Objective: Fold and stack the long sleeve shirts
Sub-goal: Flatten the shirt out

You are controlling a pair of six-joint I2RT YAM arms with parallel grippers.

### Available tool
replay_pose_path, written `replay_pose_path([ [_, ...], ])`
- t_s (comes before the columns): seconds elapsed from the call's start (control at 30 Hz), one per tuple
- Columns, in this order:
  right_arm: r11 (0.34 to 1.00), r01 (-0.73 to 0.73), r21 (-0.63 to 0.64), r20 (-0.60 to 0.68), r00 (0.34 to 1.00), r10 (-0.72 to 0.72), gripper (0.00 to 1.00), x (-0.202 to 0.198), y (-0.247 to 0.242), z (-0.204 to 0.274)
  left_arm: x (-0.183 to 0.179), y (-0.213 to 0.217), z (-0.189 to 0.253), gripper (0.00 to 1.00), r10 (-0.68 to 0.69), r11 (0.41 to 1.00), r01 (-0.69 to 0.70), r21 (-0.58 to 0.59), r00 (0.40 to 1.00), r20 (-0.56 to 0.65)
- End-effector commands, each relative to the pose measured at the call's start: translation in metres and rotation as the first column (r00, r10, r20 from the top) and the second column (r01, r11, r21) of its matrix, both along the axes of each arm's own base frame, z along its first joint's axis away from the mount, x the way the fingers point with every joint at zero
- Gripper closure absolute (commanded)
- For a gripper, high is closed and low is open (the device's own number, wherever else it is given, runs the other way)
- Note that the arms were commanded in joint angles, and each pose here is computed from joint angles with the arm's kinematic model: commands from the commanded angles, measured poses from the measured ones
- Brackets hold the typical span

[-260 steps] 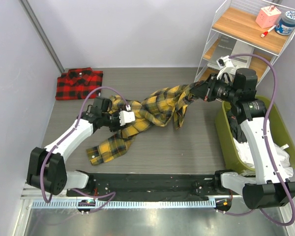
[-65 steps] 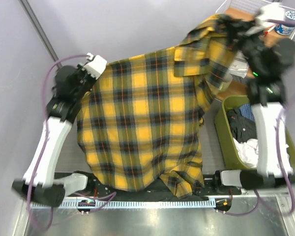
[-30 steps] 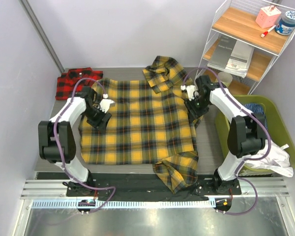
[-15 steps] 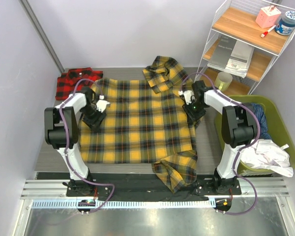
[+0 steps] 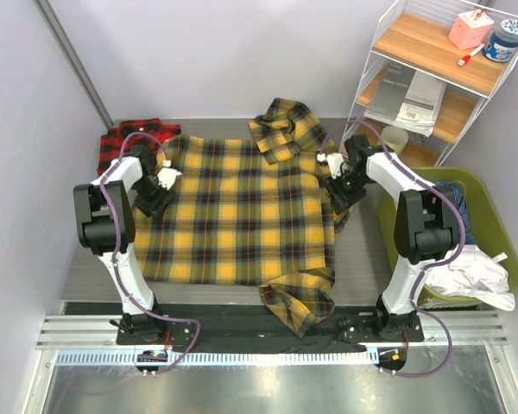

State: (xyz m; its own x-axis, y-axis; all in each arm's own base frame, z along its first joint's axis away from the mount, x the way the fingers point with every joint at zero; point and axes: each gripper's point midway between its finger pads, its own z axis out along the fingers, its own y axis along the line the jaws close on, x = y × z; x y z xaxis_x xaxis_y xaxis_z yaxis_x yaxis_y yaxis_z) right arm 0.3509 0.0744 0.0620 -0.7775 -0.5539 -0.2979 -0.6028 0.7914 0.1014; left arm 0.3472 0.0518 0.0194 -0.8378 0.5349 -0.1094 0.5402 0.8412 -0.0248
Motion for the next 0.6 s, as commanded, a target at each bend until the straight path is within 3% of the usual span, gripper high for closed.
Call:
replay_pose_path([
  [0.0,1.000,-0.005,-0.009,0.021,1.000,0.005,0.55,-0.003,0.015,-0.008,0.013,-0.015,0.025,0.50,-0.010,0.996,0.016,-0.088,0.997,0.076],
  [0.23,0.975,-0.091,-0.201,-0.031,0.996,0.087,0.57,-0.012,-0.012,-0.045,0.005,-0.004,0.013,0.52,-0.018,0.999,0.019,-0.028,0.999,0.049],
  [0.37,0.928,-0.154,-0.338,-0.026,0.988,0.154,0.58,0.007,-0.059,-0.038,0.004,0.015,-0.015,0.57,-0.014,1.000,0.014,0.021,1.000,-0.009],
  [0.57,0.908,-0.191,-0.373,-0.007,0.979,0.203,0.55,0.043,-0.079,-0.009,0.021,0.038,-0.025,0.63,-0.001,0.997,0.001,0.074,1.000,-0.006],
])
